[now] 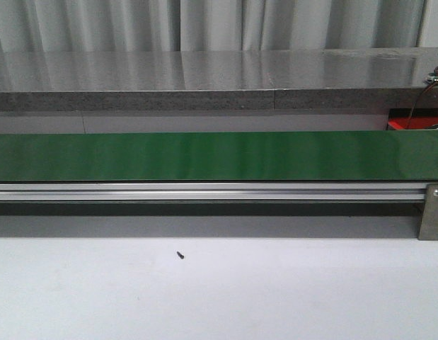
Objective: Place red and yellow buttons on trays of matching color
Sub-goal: 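Lower the left gripper toward a yellow-capped button on the table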
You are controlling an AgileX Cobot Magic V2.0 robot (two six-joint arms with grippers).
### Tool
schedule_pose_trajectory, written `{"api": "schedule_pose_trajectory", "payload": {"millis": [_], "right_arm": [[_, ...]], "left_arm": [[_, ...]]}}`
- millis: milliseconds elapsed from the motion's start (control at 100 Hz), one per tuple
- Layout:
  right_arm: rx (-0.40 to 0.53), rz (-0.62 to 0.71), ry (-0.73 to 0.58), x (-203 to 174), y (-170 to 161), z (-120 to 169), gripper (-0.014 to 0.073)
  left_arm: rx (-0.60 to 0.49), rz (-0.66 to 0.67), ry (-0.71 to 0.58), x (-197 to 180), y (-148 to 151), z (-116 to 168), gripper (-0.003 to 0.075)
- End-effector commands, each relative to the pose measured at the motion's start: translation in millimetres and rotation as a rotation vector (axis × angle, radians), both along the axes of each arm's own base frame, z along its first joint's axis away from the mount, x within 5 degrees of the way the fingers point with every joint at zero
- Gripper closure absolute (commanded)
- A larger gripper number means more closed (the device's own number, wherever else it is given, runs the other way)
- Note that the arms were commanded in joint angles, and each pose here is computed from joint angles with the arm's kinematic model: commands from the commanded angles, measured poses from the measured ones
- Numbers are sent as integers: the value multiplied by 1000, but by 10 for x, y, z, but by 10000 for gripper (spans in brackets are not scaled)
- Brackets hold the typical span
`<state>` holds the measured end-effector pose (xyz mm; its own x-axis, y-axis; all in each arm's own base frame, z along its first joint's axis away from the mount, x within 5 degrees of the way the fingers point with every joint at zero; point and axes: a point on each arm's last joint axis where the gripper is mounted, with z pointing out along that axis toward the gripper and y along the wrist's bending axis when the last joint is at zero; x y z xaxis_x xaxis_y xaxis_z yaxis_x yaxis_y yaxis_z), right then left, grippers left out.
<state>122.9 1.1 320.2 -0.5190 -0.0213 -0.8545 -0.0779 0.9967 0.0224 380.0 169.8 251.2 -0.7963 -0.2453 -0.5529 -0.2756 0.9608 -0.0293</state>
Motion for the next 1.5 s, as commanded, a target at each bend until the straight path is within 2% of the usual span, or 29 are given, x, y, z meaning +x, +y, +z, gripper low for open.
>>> {"api": "schedule_pose_trajectory", "payload": {"millis": [0, 290, 840, 1270, 1490], "right_arm": [[2, -18, -92, 22, -12, 135, 663], [2, -18, -92, 22, -12, 135, 663], [2, -18, -92, 22, -12, 135, 663], [2, -18, -92, 22, -12, 135, 663], [2, -18, -92, 22, -12, 135, 663]], "left_arm": [[50, 23, -120, 31, 32, 277, 153], [61, 31, -123, 129, 91, 94, 153], [69, 43, -187, 212, 76, 86, 153], [49, 25, -146, 342, 30, -200, 153], [59, 31, -163, 369, 47, -229, 153]]}}
